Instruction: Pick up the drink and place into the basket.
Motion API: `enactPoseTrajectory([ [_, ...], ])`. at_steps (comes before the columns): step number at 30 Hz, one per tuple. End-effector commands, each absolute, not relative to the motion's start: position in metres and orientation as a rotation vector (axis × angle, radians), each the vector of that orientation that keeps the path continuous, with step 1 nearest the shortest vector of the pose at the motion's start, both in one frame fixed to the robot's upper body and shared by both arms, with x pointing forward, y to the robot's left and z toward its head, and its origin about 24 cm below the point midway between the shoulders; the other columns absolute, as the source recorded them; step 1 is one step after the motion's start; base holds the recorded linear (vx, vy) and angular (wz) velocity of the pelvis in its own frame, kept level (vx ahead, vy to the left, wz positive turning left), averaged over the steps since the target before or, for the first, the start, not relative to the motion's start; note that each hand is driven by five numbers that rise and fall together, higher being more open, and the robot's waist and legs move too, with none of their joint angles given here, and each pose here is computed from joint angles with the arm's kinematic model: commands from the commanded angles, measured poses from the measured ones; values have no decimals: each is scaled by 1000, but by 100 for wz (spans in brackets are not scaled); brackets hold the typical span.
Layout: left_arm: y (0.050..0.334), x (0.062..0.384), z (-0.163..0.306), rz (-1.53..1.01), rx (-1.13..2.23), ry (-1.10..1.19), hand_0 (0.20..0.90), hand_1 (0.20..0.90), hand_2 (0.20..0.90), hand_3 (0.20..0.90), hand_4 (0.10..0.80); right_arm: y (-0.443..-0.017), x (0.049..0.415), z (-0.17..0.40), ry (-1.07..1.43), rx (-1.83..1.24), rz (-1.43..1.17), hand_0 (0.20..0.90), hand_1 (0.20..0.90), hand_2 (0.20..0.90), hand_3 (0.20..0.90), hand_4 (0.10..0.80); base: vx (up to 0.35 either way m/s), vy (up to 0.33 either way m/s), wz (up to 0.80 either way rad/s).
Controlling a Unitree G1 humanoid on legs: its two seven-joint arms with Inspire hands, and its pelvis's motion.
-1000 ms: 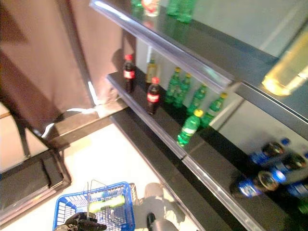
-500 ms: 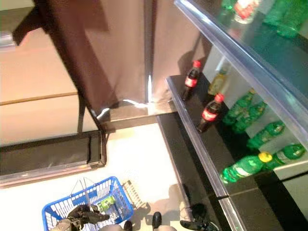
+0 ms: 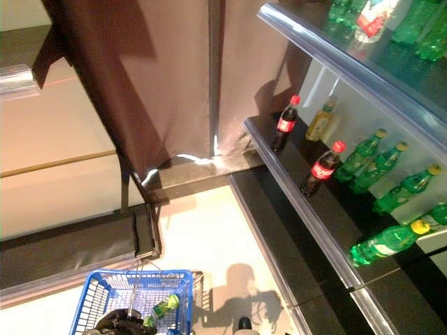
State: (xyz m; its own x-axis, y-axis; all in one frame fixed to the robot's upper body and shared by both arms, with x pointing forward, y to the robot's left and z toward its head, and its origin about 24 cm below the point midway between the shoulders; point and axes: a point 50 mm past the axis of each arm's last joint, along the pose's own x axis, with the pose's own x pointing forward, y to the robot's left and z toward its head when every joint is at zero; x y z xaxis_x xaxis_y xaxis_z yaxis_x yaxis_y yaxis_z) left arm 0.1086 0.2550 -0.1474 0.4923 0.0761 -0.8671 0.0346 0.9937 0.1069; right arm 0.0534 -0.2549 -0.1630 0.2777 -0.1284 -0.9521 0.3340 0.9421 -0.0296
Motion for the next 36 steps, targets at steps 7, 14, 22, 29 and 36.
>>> enactPoseTrajectory([
  [7, 256, 166, -121, -56, 141, 820, 300, 300, 300, 200, 100, -266, 69, -157, 1214, 141, -328, 900, 900, 900, 900, 800, -46, 96, -12],
  [14, 276, 181, -107, 49, 206, 781, 300, 300, 300, 200, 100, -255, 104, -152, 1138, 163, -231, 900, 900, 900, 900, 800, -342, -13, -104],
  [22, 290, 167, -112, 131, 184, 836, 300, 300, 300, 200, 100, -264, 98, -152, 1175, 107, -236, 900, 900, 900, 900, 800, -161, -117, -86],
  [29, 272, 153, -124, 141, 101, 845, 300, 300, 300, 200, 100, -279, 85, -151, 1259, 63, -285, 900, 900, 900, 900, 800, 16, -211, -76],
  [36, 264, 140, -131, 113, 103, 861, 300, 300, 300, 200, 100, -278, 72, -153, 1247, 101, -312, 900, 900, 900, 900, 800, 102, -16, -17],
])
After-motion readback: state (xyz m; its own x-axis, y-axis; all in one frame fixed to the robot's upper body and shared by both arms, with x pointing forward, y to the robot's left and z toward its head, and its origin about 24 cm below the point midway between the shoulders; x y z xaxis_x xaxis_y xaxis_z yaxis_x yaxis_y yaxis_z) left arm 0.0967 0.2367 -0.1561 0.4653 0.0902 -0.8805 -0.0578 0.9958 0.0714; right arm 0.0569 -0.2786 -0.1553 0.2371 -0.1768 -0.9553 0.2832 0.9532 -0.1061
